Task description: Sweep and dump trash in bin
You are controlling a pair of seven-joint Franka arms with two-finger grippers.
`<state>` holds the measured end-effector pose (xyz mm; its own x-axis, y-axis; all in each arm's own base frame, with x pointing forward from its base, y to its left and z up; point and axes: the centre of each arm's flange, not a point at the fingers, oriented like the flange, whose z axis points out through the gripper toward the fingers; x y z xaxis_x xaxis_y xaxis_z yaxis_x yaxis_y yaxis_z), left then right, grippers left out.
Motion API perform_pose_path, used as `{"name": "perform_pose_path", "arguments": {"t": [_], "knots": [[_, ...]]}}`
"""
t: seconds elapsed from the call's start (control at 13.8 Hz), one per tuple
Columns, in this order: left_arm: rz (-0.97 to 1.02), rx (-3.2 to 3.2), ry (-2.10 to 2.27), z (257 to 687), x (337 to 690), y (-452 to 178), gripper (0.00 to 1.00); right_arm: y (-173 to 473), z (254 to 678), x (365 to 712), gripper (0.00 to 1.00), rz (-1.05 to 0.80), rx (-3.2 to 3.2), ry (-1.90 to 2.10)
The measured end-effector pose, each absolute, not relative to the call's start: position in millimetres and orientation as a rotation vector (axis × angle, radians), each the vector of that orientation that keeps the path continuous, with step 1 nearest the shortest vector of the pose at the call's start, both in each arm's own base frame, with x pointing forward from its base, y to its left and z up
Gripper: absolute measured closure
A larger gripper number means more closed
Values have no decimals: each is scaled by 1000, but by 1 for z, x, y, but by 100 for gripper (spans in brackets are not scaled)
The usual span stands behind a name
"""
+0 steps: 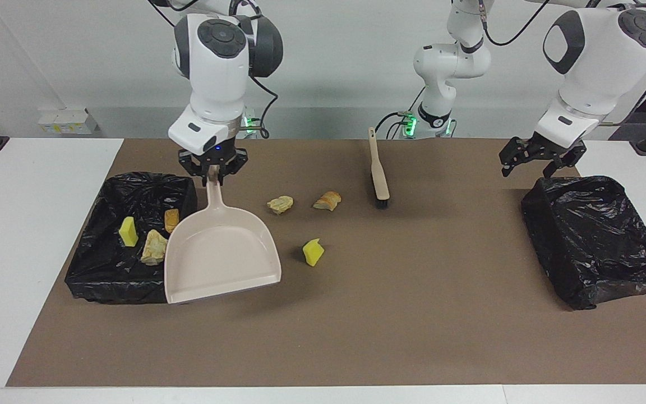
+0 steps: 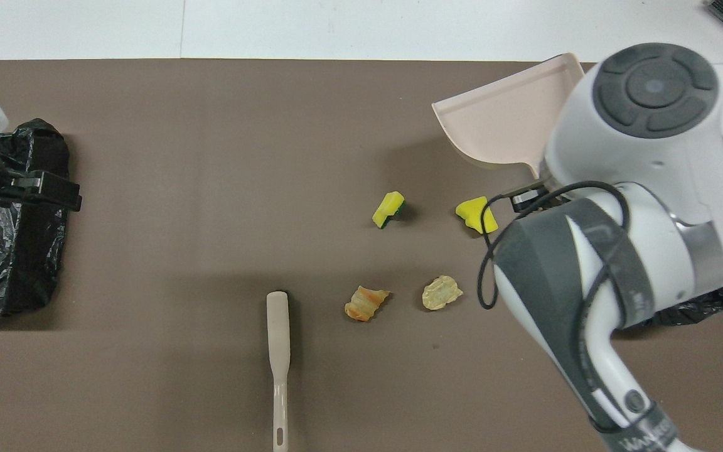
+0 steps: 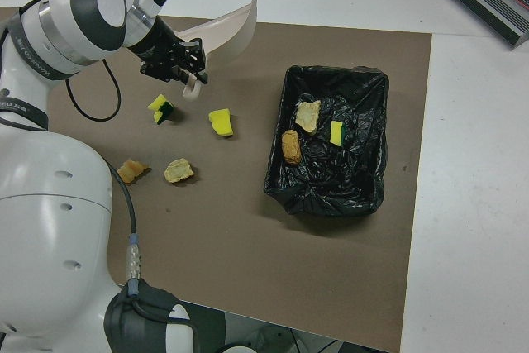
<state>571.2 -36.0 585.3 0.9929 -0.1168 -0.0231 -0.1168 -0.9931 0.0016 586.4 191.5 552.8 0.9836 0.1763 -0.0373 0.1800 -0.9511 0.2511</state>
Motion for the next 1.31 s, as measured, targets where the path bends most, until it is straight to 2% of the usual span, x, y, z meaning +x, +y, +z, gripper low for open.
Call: {"name": "perform_pose_path", "arguments": {"t": [0.22,0.58,1.09,1.31], "knots": [[-41,3136,-183,584,571,-36,0,257,529,601,69,26,2971,89],[-38,3136,-181,584,570,-35,0,321,503,612,69,56,3078,-69],[-47,3136,-180,576,570,-35,0,473,411,579,69,85,3126,45],[-52,3135,-186,573,570,-37,0,504,405,561,69,88,3134,96]]}}
